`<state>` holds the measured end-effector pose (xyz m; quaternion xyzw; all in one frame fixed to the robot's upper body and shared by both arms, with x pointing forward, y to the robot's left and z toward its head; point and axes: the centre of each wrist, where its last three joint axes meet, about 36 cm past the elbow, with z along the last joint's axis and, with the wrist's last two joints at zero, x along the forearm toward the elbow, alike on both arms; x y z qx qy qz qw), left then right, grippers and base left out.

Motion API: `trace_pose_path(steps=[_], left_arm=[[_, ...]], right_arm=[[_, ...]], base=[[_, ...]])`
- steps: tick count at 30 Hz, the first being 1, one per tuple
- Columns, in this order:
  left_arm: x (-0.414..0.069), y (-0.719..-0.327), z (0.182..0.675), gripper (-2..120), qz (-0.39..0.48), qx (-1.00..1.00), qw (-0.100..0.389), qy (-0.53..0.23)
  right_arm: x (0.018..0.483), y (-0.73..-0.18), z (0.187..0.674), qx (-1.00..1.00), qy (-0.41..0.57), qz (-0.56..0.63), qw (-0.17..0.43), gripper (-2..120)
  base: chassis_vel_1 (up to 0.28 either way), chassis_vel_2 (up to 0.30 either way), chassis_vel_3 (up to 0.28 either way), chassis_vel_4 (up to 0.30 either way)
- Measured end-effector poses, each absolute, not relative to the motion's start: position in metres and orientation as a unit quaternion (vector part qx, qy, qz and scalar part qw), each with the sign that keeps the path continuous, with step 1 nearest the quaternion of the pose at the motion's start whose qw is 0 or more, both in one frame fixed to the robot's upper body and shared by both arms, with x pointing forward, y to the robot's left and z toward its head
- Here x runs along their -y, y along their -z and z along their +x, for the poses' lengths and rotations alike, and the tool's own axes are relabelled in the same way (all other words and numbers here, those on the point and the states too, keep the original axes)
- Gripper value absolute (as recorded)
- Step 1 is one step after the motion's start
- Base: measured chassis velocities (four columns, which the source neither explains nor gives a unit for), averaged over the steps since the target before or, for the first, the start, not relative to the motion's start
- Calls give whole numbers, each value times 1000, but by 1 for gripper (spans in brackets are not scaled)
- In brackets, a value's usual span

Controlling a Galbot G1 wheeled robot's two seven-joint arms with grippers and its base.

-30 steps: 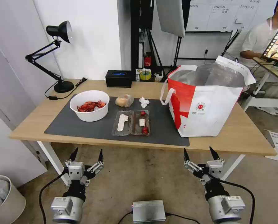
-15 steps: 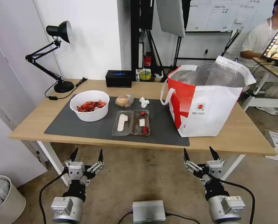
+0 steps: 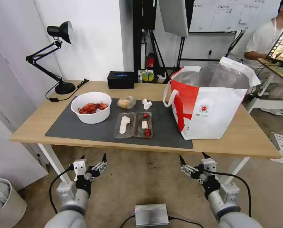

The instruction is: Pick up the trash from the table and place it into the takeout bag.

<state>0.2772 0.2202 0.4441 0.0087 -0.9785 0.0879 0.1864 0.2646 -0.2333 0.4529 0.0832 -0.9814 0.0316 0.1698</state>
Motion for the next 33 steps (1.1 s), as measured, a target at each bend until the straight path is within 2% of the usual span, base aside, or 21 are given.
trace_pose_path(steps=[4,8,15,18,20,21,23,25,32,33], left_arm=[[-220,-449,291,100,0,964,243,-103],[-219,-450,296,100,-5,959,264,-106],[-219,-452,297,100,-6,959,260,-114],[-220,-466,297,100,-8,966,208,-152],[-220,-481,296,100,-11,969,149,-197],[-220,-481,296,100,-11,969,149,-197],[-220,-493,294,100,-12,968,106,-228],[-220,-496,293,100,-14,966,100,-236],[-219,-492,292,100,-13,964,106,-244],[-219,-492,292,100,-13,964,106,-244]], right_arm=[[237,-460,275,969,-43,103,221,100],[239,-465,283,957,-55,118,260,100],[241,-467,286,950,-61,124,280,100],[241,-468,287,950,-61,125,279,100],[241,-468,288,952,-59,128,273,100],[241,-468,288,952,-59,128,273,100],[241,-469,289,958,-50,135,248,100],[242,-470,290,962,-44,140,232,100],[245,-475,298,980,-8,169,109,100],[245,-475,298,980,-8,169,109,100]], base=[[0,0,0,0],[0,0,0,0],[0,0,0,0],[0,0,0,0],[0,0,0,0],[0,0,0,0],[0,0,0,0],[0,0,0,0],[0,0,0,0],[0,0,0,0]])
